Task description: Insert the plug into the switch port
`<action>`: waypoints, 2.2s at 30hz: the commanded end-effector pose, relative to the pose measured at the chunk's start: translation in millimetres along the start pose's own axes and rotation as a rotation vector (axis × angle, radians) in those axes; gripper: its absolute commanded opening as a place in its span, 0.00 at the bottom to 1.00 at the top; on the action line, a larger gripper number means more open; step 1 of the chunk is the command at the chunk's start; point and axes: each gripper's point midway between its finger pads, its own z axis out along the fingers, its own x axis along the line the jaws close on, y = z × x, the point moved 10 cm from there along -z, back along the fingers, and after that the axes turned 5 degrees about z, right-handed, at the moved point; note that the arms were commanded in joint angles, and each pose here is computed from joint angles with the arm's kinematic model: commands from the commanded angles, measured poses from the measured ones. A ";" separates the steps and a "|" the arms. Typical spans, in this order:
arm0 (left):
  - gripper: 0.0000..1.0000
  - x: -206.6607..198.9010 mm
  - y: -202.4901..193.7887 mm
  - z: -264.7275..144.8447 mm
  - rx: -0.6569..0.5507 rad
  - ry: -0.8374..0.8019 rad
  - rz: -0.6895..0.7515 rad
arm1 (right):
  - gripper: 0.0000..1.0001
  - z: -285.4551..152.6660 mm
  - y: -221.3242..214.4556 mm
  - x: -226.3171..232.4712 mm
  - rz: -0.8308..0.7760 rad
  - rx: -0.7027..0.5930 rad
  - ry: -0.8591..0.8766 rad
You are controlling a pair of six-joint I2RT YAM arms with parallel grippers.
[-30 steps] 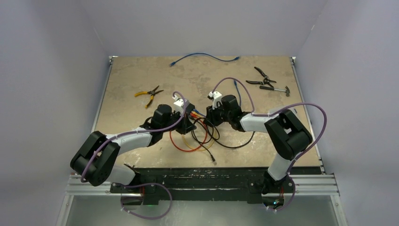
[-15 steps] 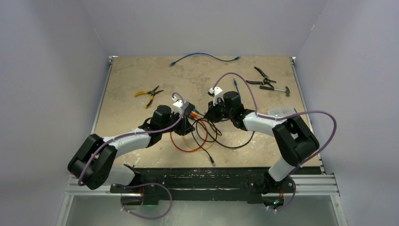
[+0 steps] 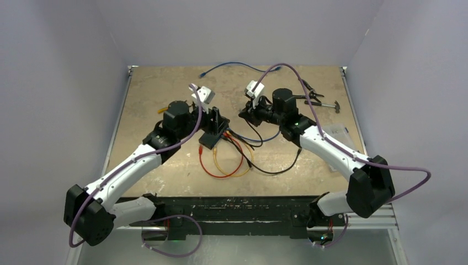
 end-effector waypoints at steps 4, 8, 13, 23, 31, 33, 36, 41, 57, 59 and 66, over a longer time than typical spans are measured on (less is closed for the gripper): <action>0.55 -4.0 43.4 -15.8 -0.058 -0.011 0.102 | 0.02 -19.4 35.2 13.2 -0.151 -0.084 0.142; 0.55 -6.7 50.1 -14.0 -0.068 -0.048 0.110 | 0.03 -22.4 40.7 15.9 -0.194 -0.112 0.175; 0.55 -14.2 56.1 -2.3 -0.085 -0.116 0.000 | 0.03 -25.0 40.5 19.4 -0.200 -0.111 0.208; 0.52 -24.5 52.8 6.2 -0.151 -0.253 -0.096 | 0.02 -26.1 29.2 34.0 -0.177 -0.085 0.407; 0.53 -18.5 48.4 -21.8 -0.135 -0.354 0.409 | 0.02 -33.7 34.7 36.7 -0.205 -0.042 0.444; 0.53 -20.8 46.5 -27.7 -0.141 -0.433 0.530 | 0.02 -37.1 39.8 37.5 -0.226 -0.039 0.456; 0.53 -22.7 44.6 -34.1 -0.168 -0.508 0.675 | 0.02 -41.6 43.9 39.2 -0.245 -0.031 0.473; 0.52 -21.5 45.3 -35.8 -0.198 -0.534 0.798 | 0.02 -46.2 48.0 42.1 -0.259 -0.030 0.505; 0.36 -20.5 51.3 -6.5 -0.189 -0.619 0.788 | 0.01 -45.1 49.2 43.1 -0.278 -0.019 0.550; 0.34 -21.1 52.9 -4.6 -0.191 -0.632 0.786 | 0.01 -43.8 48.0 42.6 -0.276 -0.014 0.551; 0.31 -22.3 52.4 -0.2 -0.178 -0.671 0.772 | 0.01 -42.0 48.1 41.5 -0.280 -0.012 0.551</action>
